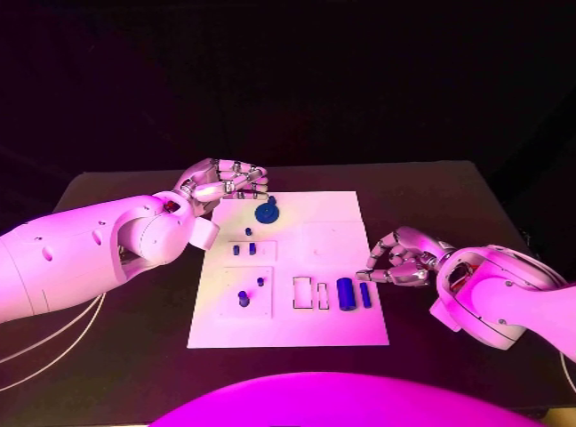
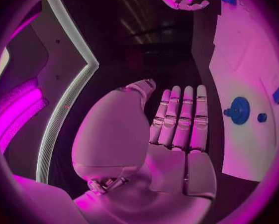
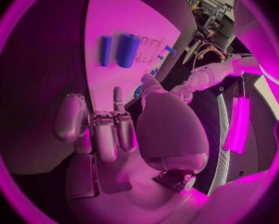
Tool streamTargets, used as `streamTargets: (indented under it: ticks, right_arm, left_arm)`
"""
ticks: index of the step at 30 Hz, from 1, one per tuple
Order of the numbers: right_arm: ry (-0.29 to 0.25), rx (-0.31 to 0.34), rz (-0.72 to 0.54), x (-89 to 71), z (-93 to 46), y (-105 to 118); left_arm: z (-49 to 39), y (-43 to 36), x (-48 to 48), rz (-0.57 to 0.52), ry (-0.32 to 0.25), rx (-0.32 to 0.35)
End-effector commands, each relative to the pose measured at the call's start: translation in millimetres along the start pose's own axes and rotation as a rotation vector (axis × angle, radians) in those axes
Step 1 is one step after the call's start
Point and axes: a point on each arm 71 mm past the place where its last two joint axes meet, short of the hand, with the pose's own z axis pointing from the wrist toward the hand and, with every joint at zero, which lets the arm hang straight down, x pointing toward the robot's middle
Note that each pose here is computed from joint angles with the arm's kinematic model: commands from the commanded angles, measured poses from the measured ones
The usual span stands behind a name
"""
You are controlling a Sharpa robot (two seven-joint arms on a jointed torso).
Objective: Assemble the parts on the task board
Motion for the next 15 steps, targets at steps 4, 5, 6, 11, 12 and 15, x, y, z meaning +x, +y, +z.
streamTargets:
  ticks: [4,5,6,11,12,15]
  right_arm:
    - [0.007,0.043,-0.057,9.8,0.5,-1]
    - [0.007,0.041,-0.059,11.2,0.7,-1]
    - [0.008,0.039,-0.061,12.6,0.9,0]
    - [0.015,0.027,-0.065,21.4,2.6,4]
    - [0.017,0.026,-0.065,23.3,3.0,4]
    - [0.023,0.022,-0.066,27.5,4.1,5]
  left_arm:
    - [-0.3,-1.0,2.0,-0.016,0.017,0.012]
    - [-0.4,-0.9,2.0,-0.016,0.017,0.011]
    - [-0.4,-0.9,2.0,-0.016,0.017,0.011]
    - [-0.4,-0.6,2.2,-0.017,0.020,0.009]
    - [-0.4,-0.5,2.2,-0.018,0.021,0.009]
    - [-0.4,-0.4,2.2,-0.018,0.022,0.008]
